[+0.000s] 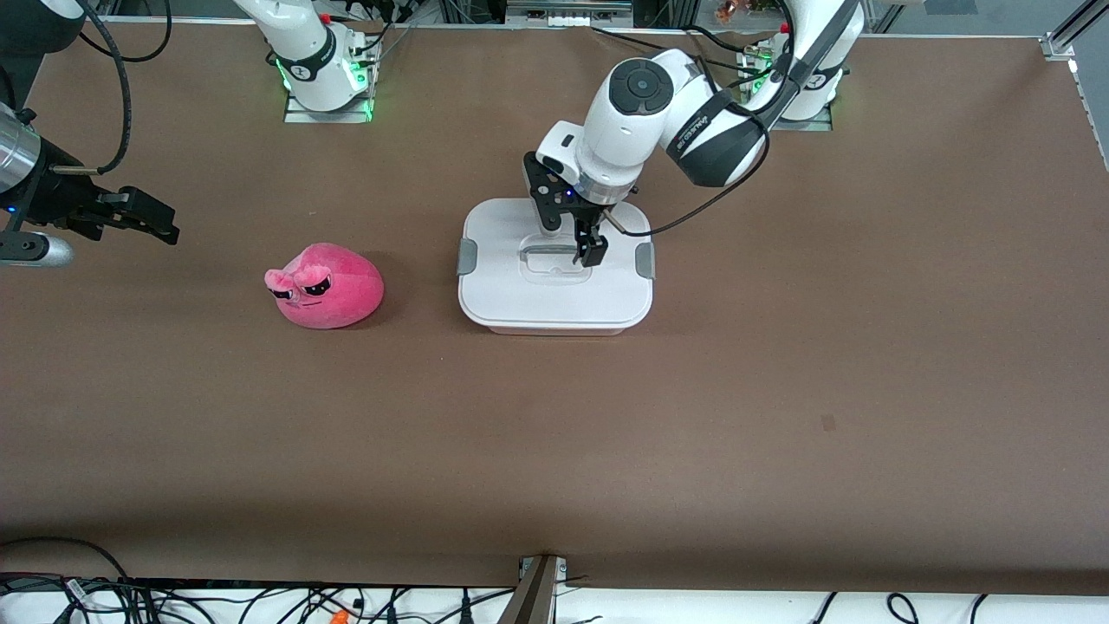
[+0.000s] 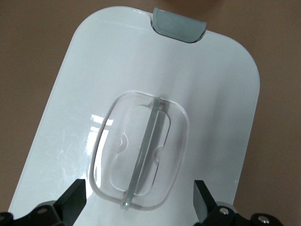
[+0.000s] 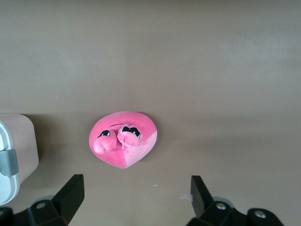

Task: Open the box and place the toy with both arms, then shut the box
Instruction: 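Lower the left gripper and grasp the lid's clear handle, then lift the lid off with the left gripper while the right gripper reaches the toy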

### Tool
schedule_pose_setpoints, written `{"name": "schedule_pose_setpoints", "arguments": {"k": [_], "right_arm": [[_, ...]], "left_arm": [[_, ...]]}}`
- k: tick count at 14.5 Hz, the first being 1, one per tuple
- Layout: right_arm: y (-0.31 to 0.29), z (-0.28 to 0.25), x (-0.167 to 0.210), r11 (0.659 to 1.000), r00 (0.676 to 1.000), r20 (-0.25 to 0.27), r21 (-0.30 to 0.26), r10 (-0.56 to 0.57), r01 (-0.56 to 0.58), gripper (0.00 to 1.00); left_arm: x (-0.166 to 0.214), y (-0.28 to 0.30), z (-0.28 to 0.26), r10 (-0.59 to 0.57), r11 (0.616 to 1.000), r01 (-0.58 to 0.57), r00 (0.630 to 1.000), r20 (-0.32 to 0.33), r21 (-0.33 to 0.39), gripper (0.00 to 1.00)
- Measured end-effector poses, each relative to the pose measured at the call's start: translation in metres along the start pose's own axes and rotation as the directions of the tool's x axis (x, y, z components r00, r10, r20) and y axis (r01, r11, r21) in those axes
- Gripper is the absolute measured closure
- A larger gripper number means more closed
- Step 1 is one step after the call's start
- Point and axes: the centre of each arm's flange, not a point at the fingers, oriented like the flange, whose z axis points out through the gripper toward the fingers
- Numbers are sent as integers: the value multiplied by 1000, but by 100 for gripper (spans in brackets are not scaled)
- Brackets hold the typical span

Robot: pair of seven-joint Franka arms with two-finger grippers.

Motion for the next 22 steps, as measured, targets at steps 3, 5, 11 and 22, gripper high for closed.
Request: {"name": "schedule_pose_setpoints", "arguments": {"k": [3,5,11,22], "right_arm": [[0,0,0,1000,1000,0,0,0,0,0],[0,0,0,1000,1000,0,0,0,0,0],[0,0,0,1000,1000,-1,0,2,-2,0],[-29,44,12,999,998,55,4,-41,41,0]], "left_arm": [[1,-3,12,30,999,-29,999,-15,30,19],[2,-4,19,33,999,-32,999,-27,32,33],[3,-5,22,33,999,-32,999,-35,32,85],[10,5,6,90,995,-88,995,-34,52,93]]}}
